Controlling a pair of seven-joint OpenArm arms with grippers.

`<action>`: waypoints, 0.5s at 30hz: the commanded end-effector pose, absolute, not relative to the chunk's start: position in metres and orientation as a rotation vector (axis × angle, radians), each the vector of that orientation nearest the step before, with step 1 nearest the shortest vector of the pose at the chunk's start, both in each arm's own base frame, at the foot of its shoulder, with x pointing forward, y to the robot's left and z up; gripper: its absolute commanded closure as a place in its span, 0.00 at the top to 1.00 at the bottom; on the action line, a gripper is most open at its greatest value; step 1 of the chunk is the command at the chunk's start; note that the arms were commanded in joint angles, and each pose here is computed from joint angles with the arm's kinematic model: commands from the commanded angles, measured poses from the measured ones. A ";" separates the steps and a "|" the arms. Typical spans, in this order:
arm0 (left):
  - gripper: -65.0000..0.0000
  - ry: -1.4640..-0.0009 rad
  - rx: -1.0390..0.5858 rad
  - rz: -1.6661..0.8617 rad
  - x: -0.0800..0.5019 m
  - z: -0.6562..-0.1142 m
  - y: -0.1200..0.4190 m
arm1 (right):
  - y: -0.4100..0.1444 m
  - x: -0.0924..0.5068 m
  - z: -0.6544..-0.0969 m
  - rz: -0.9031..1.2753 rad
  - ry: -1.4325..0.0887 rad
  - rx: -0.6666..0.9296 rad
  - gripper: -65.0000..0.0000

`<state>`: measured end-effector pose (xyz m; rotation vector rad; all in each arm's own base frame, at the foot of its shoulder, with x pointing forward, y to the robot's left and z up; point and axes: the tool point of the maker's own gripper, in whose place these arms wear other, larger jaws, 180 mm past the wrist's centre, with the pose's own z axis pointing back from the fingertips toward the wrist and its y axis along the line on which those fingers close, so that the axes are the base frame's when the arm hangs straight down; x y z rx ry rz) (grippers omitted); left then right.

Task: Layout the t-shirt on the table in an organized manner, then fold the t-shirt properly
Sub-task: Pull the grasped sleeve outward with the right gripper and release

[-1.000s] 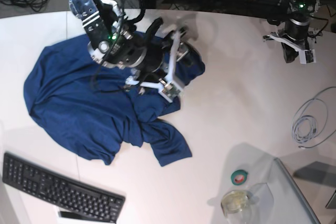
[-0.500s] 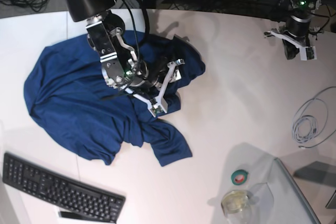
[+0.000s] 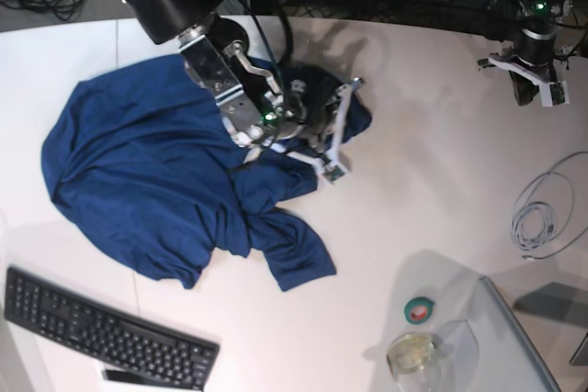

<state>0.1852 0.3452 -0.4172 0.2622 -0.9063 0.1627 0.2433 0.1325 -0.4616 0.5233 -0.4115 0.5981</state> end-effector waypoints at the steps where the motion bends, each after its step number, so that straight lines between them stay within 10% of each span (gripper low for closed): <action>1: 0.00 -0.942 0.279 0.148 0.191 -0.407 0.350 | 0.151 0.258 -0.436 0.627 -0.484 0.569 0.00; 15: 0.00 -0.949 0.299 0.168 0.189 -0.403 0.359 | 0.211 0.243 -0.363 0.960 -0.630 0.616 0.00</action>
